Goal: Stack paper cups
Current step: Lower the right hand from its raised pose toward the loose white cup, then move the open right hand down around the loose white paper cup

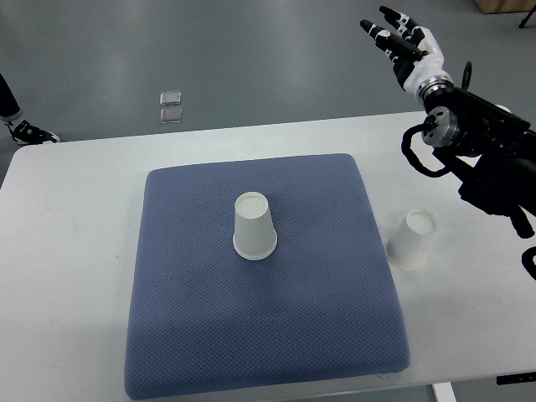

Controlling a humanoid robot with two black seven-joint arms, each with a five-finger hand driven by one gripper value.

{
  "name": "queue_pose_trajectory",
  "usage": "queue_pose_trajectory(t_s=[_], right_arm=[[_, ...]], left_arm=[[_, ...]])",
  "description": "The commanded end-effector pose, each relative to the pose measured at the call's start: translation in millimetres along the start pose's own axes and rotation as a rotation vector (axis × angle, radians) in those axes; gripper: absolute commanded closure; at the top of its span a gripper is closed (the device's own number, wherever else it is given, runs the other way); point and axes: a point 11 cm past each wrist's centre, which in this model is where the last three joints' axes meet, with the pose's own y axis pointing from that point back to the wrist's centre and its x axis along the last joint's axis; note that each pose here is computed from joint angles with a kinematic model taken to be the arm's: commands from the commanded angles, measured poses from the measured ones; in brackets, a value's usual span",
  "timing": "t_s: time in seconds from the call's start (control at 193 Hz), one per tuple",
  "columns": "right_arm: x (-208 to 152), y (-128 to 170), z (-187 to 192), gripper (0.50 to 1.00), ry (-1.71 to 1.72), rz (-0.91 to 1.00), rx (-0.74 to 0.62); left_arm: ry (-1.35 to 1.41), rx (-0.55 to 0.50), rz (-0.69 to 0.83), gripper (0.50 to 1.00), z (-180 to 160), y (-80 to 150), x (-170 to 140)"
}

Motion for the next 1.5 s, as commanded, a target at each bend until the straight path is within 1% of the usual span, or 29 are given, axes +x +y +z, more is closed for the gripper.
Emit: queue_pose_trajectory(t_s=[0.0,0.073,0.114,0.306,0.338,0.4,0.525,0.717,0.795,0.935,0.982,1.07,1.174,1.392,1.496], right_arm=[[8,-5,-30,0.585,0.155,-0.029,0.041],[15,-8,-54,0.585,0.265,-0.048,0.07],[19,-8,-60,0.583,0.309,-0.066,0.07],[36,-3,-72,0.585,0.526,-0.17,-0.004],[43,-1,-75,0.583,0.597,-0.206,-0.025],[41,5,-75,0.585,0.691,-0.29,-0.061],[45,27,-81,0.585,0.929,-0.494,-0.15],[23,66,-90,0.585,1.129,-0.801,-0.241],[14,86,-85,0.587,1.187,-0.935,-0.301],[2,105,-77,0.589,1.276,-1.062,-0.343],[-2,112,-69,0.591,1.333,-1.106,-0.354],[-3,120,-60,0.599,1.482,-1.156,-0.354],[3,121,-51,0.601,1.61,-1.154,-0.33],[18,126,-33,0.601,1.628,-1.143,-0.346],[34,131,-19,0.599,1.691,-1.143,-0.365]], left_arm=[[0.0,0.001,0.0,0.5,-1,0,0],[0.0,0.001,0.0,0.5,-1,0,0],[0.0,0.001,0.0,0.5,-1,0,0],[-0.001,0.001,0.0,0.5,-1,0,0],[0.0,0.001,0.0,0.5,-1,0,0],[0.0,0.001,0.0,0.5,-1,0,0],[0.0,0.001,0.0,0.5,-1,0,0],[0.0,0.001,0.0,0.5,-1,0,0],[0.0,0.001,0.0,0.5,-1,0,0],[0.0,0.001,0.0,0.5,-1,0,0],[0.0,0.001,0.0,0.5,-1,0,0],[0.0,0.001,0.0,0.5,-1,0,0],[0.0,0.001,0.0,0.5,-1,0,0],[-0.001,0.0,0.0,0.5,0,0,0],[0.0,0.001,0.0,0.5,-1,0,0]])
